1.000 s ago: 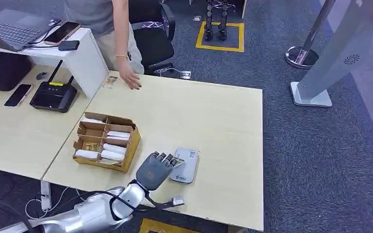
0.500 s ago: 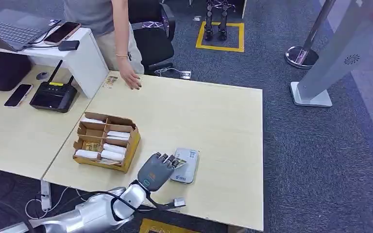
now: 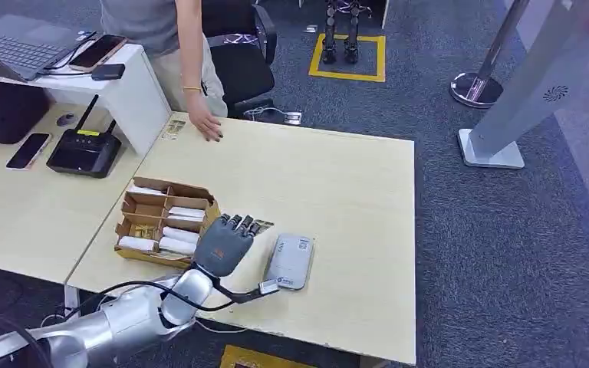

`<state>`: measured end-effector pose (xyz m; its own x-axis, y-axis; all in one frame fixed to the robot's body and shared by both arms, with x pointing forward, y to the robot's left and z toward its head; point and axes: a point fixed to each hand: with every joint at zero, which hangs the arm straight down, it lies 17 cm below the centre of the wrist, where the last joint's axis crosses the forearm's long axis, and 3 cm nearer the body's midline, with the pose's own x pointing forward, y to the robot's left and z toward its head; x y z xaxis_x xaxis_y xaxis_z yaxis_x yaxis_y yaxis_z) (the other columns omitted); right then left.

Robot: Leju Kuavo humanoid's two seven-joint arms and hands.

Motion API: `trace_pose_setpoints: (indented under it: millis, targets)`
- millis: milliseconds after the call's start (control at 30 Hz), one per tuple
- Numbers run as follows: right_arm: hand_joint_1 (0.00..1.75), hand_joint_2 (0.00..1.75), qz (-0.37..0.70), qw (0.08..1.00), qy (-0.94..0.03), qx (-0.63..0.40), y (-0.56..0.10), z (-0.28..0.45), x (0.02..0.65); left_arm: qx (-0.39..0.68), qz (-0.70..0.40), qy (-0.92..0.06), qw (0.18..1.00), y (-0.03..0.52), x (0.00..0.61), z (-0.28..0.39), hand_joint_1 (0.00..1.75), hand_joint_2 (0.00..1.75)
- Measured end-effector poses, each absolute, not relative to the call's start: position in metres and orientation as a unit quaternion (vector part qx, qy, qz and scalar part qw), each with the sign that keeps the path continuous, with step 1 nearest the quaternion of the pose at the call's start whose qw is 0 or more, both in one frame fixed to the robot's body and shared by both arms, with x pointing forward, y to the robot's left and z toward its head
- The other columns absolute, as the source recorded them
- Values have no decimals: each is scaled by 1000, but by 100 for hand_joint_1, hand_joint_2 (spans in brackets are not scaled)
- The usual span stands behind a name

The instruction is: Pass the card to the sensor for recognition and then transmit it.

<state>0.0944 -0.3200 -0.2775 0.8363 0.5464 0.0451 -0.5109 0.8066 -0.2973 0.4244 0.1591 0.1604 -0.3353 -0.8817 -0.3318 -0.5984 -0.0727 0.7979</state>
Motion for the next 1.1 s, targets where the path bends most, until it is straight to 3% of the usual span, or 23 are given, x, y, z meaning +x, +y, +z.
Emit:
trace_pose_setpoints:
  millis: [300,700,1100]
  targets:
    - [0,0,272,951,-61,-135,-319,-279,87,483,-392,-764,169,169,414,236,175,175]
    - [0,0,281,948,-60,-134,-319,-279,87,556,-235,-753,261,305,432,278,175,175]
    - [0,0,281,948,-61,-134,-317,-278,89,442,-80,-793,411,388,459,262,175,175]
